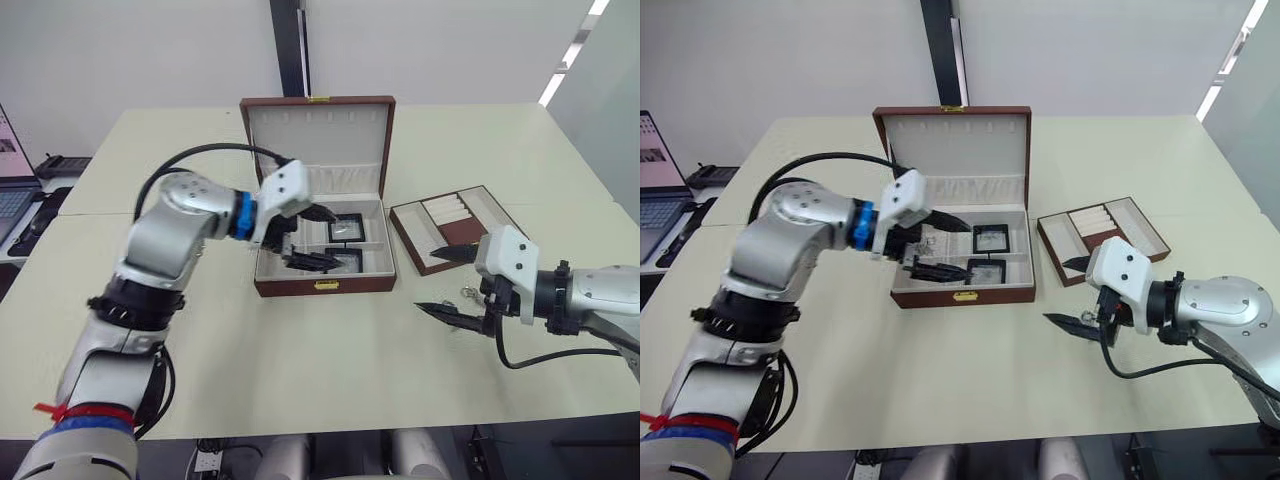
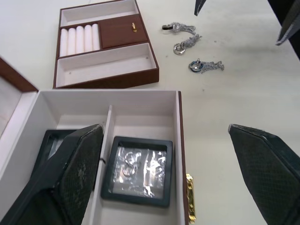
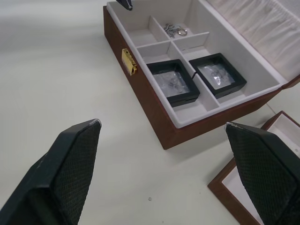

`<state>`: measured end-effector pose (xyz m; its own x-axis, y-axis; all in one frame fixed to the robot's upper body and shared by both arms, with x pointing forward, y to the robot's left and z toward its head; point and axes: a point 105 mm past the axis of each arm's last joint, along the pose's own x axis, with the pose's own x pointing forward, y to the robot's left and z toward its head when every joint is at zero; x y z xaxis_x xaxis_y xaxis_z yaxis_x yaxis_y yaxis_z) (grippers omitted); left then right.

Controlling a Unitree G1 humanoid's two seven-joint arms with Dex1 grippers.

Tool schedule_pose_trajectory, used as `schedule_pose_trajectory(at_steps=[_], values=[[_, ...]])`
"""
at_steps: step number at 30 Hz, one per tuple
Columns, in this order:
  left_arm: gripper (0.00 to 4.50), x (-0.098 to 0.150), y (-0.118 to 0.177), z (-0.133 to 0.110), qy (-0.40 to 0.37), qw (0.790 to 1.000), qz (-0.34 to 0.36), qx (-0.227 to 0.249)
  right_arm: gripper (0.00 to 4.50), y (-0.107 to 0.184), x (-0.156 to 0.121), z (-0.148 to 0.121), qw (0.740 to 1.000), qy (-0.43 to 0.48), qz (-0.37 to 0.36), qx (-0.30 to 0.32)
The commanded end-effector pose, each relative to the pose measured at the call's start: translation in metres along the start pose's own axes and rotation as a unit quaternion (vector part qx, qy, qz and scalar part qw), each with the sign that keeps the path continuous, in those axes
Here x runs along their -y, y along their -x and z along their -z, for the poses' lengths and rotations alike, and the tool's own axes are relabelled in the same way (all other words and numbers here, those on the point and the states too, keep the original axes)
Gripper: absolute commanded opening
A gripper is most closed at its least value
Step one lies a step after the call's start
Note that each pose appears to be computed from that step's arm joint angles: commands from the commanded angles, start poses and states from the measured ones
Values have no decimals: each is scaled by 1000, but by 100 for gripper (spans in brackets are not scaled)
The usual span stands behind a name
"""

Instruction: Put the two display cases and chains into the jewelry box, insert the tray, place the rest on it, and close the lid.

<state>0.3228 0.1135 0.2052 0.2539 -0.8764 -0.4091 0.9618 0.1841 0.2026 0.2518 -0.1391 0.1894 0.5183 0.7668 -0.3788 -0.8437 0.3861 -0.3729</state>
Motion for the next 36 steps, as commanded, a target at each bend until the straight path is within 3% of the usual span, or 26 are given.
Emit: schedule_pose_trajectory(at_steps=[1, 7, 13, 19, 24, 36], values=[[446, -4, 29, -2, -17, 999, -45, 22, 450, 9, 6, -8, 999, 34, 20, 16], [446, -13, 80, 28, 6, 988, -152, 36, 450, 35, 18, 5, 997, 53, 63, 0], [446, -9, 142, 92, 78, 948, -306, 31, 450, 86, 32, 50, 989, 17, 131, -61], [446, 9, 176, 146, 124, 907, -401, 16, 450, 127, 35, 94, 974, -28, 187, -121], [446, 31, 197, 177, 148, 892, -428, -19, 450, 154, 34, 123, 959, -54, 230, -157], [446, 62, 213, 204, 167, 878, -446, -50, 450, 172, 31, 153, 944, -95, 266, -170]])
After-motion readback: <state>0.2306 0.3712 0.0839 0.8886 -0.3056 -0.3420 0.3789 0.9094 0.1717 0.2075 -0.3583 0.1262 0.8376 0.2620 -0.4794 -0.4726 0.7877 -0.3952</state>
